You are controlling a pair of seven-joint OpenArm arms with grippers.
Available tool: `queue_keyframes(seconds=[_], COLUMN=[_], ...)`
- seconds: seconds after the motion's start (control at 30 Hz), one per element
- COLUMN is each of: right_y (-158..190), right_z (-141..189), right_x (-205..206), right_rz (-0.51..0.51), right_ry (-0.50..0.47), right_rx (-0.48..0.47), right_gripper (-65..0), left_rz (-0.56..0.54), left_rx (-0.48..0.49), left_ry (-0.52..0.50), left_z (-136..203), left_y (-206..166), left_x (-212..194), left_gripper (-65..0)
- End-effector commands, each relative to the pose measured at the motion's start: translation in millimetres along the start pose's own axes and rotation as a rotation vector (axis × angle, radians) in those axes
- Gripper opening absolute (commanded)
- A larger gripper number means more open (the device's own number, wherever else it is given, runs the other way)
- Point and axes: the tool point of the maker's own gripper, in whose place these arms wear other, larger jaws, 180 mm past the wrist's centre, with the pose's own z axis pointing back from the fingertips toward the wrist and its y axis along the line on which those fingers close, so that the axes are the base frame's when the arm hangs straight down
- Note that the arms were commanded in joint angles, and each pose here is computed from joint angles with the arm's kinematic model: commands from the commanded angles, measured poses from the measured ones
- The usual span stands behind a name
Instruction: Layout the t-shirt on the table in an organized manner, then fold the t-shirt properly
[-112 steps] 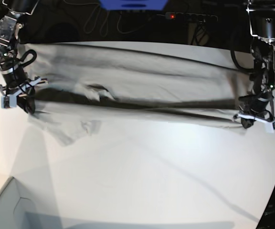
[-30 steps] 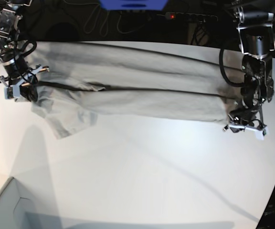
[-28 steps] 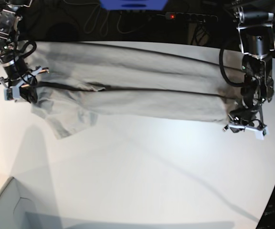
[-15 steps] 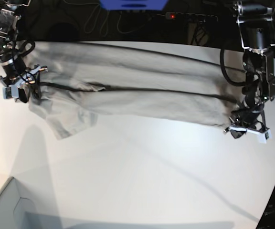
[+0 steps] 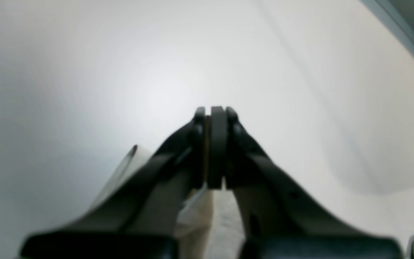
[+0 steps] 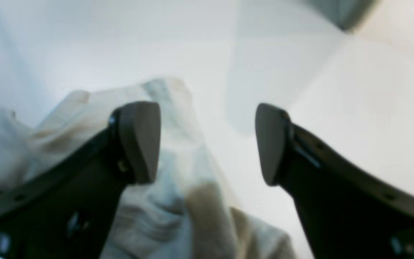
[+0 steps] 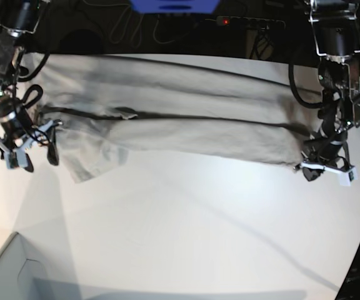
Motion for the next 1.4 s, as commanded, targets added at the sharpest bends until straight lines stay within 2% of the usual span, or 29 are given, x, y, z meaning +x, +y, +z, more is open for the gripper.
queue_keyframes(seconds=[0.0,0.13,0.3,0.53,0.8,0.87,0.9,1.03,1.13,1.37], right_y=[-7,-8,-5,9,12,11,12,13,11,-12], right_z=[-9,-47,-75,-89,-102,-104,-104,-106,-109,-109], right_x=[22,24,15,-11,-22,-24,-26,-25,-13,59], right_rz=[0.02,-0.007,-0.024,-0.058,-0.133,-0.144,-0.15,-0.155,-0.142,-0.027], right_ry=[-0.042,0.037,0.133,0.223,0.274,0.283,0.291,0.293,0.269,0.102], right_rx=[0.01,0.052,0.103,0.162,0.181,0.182,0.185,0.188,0.184,0.129], right_gripper=[-22.8,-23.1,-23.2,-23.2,-24.3,-29.9,-35.1,-65.0,-65.0,-65.0], left_rz=[-0.01,-0.01,-0.012,-0.014,-0.019,-0.019,-0.02,-0.022,-0.023,-0.026], left_rx=[-0.02,-0.02,-0.018,-0.016,-0.012,-0.011,-0.01,-0.01,-0.01,-0.028], left_ry=[-0.063,-0.063,-0.064,-0.063,-0.06,-0.06,-0.059,-0.06,-0.065,-0.11], left_z=[-1,-1,-1,0,-1,-1,-1,-2,-2,-5], left_y=[-6,-6,-5,-4,-2,-2,-2,-2,-2,-10], left_x=[24,24,25,25,24,25,24,25,27,50], left_gripper=[-65.0,-65.0,-65.0,-65.0,-65.0,-65.0,-65.0,-65.0,-65.0,-65.0])
